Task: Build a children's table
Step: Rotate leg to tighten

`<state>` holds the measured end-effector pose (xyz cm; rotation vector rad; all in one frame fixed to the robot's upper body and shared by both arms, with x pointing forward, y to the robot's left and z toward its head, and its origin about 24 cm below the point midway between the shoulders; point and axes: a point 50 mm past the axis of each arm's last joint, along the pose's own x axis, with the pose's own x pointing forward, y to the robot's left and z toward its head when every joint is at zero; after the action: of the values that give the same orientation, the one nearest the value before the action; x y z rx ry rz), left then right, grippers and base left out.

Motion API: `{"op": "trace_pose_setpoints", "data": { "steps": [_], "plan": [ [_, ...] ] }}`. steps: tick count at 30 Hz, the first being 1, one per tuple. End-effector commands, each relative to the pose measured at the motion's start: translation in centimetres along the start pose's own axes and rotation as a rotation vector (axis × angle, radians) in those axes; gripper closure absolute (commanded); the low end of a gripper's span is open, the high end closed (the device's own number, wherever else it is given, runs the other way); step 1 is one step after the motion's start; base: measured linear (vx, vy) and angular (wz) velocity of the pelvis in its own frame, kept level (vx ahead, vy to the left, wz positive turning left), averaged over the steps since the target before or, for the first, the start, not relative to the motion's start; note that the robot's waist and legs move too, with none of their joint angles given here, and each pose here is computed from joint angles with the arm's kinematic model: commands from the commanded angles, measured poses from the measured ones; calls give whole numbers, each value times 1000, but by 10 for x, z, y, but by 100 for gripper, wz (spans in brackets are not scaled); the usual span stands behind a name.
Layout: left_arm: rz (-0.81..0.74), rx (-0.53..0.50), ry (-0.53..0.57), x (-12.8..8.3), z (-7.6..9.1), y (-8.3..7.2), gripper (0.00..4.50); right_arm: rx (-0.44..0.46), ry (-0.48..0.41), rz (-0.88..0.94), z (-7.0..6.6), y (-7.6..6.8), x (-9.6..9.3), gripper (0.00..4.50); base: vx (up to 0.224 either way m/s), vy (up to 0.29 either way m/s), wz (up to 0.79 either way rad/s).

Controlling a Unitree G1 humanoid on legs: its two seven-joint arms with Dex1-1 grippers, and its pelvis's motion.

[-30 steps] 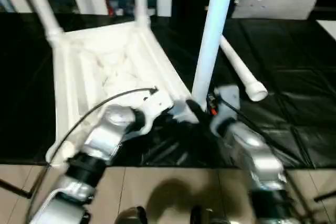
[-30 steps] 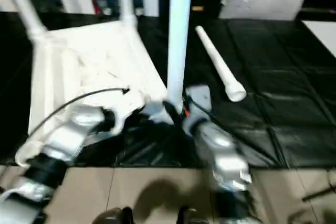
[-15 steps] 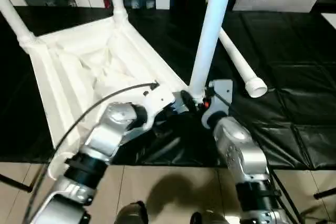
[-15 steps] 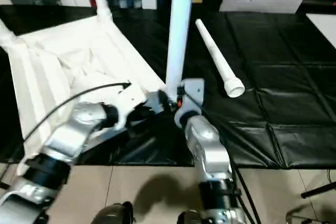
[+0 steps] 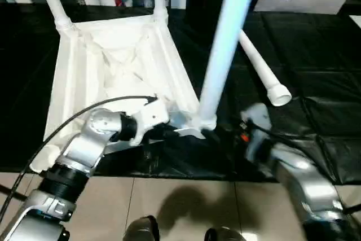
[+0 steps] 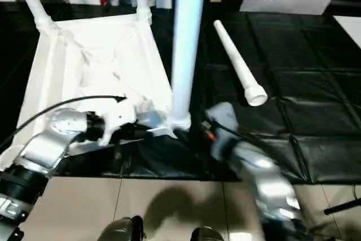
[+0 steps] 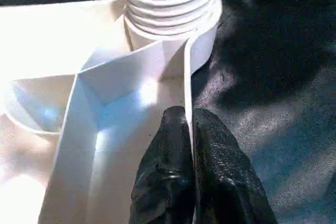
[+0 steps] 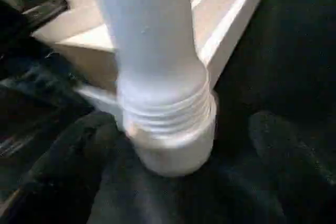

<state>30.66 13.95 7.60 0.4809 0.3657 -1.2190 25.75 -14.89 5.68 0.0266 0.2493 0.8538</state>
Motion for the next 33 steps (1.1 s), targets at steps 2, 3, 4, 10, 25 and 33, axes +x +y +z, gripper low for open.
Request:
{"op": "trace_pose_setpoints", "data": {
  "steps": [2, 3, 4, 10, 25, 33],
  "plan": [
    [-1, -66, -14, -4, -8, 2, 423, -20, 12, 93, 1, 9, -1, 2, 0, 0, 0],
    [-15, -74, -14, -4, -10, 2, 406, -22, 17, 105, 0, 10, -1, 0, 0, 0, 0],
    [-23, -82, -13, -4, -11, 1, 395, -27, 24, 112, -1, 11, -2, 0, 0, 0, 0],
    [-1, -64, 33, -6, -15, 9, 352, -40, 22, 130, 1, 13, -2, 0, 0, 0, 0],
    [-68, -45, 91, 10, -14, 9, 423, -65, 24, 143, 1, 15, 1, 0, 0, 0, 0],
    [-74, -27, 121, 13, -12, 12, 442, -70, 29, 143, 1, 15, -1, 0, 0, 0, 0]
  ]
}}
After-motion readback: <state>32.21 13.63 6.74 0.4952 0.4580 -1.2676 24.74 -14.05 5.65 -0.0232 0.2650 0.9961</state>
